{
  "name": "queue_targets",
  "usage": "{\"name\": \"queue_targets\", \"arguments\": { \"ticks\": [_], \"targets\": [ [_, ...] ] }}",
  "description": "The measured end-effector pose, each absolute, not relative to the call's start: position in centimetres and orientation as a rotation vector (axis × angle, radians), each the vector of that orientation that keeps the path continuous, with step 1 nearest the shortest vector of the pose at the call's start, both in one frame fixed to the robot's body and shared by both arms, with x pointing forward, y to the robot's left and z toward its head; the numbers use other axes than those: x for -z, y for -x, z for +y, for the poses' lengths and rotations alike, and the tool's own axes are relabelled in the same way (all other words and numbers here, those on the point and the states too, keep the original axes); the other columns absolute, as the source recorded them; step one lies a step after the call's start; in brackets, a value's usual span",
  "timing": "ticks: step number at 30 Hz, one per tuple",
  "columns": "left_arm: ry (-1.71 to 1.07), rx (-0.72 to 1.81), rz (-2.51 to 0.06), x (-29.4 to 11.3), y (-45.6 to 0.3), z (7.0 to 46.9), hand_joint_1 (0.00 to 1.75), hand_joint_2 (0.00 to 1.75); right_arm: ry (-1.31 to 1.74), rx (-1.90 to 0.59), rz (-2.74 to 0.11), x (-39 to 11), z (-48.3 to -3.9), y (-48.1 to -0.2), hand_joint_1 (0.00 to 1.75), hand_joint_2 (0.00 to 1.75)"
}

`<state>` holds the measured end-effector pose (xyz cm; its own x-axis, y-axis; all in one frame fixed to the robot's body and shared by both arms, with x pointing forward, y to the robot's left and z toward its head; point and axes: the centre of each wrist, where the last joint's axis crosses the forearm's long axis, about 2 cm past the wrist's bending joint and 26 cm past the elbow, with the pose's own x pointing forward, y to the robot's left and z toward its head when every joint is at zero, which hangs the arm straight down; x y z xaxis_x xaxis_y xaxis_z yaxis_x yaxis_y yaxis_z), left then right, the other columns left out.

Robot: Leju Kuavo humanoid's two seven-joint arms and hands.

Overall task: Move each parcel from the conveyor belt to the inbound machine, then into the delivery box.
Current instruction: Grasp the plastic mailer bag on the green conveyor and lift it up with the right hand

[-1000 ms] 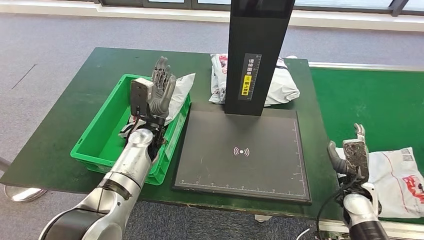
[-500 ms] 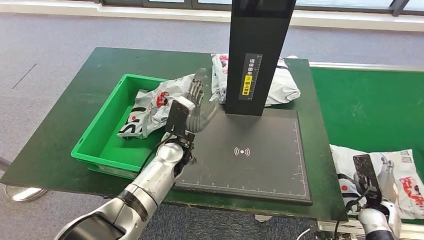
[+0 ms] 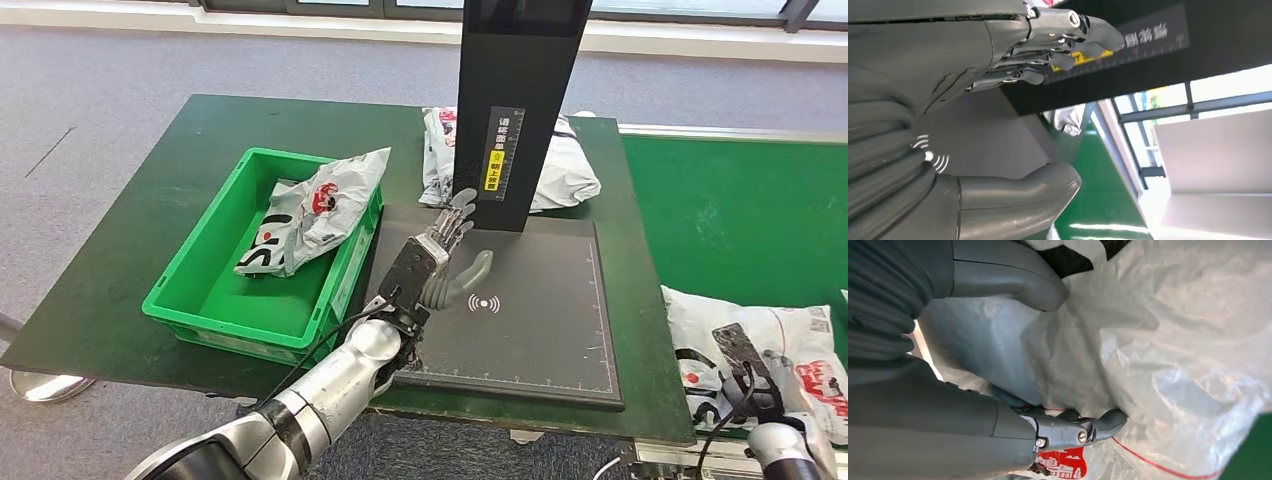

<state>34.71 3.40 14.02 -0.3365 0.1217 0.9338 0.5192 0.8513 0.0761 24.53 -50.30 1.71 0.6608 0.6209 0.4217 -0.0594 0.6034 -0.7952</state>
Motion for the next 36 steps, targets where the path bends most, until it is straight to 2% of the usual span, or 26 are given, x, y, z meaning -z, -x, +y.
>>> {"name": "queue_targets", "arguments": {
  "ticks": [11, 18, 30, 36],
  "targets": [
    [0.520, 0.459, -1.829, -13.3, -34.3, 3.2, 0.00, 1.75, 0.748, -0.654, -0.629, -4.0, -52.2, -27.2, 1.75, 1.75],
    [0.494, 0.458, -1.833, -12.3, -34.4, 4.4, 0.00, 1.75, 0.768, -0.735, -0.740, -4.9, -51.0, -29.2, 1.75, 1.75],
    [0.416, 0.444, -1.842, -11.3, -34.9, 6.1, 0.00, 1.75, 0.809, -0.705, -0.929, -5.0, -48.1, -31.0, 1.75, 1.75],
    [0.283, 0.392, -1.880, -11.2, -35.4, 7.2, 0.00, 1.75, 0.853, -0.466, -1.306, -6.7, -45.5, -32.6, 1.75, 1.75]
  ]
}}
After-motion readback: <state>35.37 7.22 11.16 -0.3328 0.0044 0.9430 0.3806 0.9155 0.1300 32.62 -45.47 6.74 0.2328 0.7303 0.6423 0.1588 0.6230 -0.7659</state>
